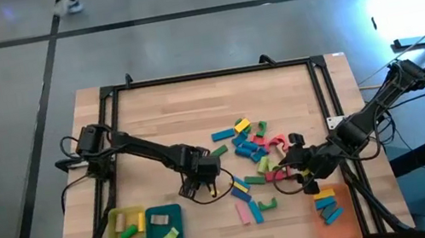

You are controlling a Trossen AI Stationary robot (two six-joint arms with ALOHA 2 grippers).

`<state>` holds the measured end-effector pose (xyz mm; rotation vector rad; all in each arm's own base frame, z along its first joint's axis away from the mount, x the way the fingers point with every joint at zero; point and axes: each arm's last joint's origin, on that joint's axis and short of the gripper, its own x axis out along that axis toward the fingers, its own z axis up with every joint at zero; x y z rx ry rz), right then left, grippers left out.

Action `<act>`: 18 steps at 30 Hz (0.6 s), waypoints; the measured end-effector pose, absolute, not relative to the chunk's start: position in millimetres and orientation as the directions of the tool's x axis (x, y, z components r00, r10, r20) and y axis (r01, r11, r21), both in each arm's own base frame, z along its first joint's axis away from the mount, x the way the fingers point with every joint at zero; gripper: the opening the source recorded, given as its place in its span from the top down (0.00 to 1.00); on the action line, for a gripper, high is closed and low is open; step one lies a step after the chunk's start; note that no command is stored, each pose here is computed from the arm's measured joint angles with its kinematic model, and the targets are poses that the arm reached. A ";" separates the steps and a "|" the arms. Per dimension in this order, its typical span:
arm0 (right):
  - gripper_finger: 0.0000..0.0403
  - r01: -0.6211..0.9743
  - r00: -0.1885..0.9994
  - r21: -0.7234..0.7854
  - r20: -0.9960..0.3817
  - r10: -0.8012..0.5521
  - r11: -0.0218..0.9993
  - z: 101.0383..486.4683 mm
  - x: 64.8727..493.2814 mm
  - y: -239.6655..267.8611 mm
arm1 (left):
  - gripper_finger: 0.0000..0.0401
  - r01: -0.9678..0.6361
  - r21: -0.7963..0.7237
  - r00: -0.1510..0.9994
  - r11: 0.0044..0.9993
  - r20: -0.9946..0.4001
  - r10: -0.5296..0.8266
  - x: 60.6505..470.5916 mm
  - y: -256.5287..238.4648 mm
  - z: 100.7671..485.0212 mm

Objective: Sort blocks by size
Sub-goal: Put the blue rectangular block into the orange bin

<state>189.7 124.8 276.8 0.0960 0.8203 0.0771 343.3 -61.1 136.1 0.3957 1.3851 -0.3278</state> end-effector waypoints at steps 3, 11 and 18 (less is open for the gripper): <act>0.45 -0.038 0.675 0.121 -0.729 0.115 0.992 276.7 189.5 125.1 | 0.65 0.442 0.053 0.143 0.895 -0.990 -0.012 342.6 -60.3 133.2; 0.45 -0.040 0.673 0.122 -0.730 0.117 0.992 276.6 189.4 125.1 | 0.72 0.413 0.046 0.168 0.910 -0.985 -0.026 345.3 -60.4 132.4; 0.45 -0.066 0.668 0.110 -0.733 0.125 0.992 277.0 188.5 124.8 | 0.71 0.333 0.040 0.215 0.942 -0.976 -0.034 357.7 -62.7 143.1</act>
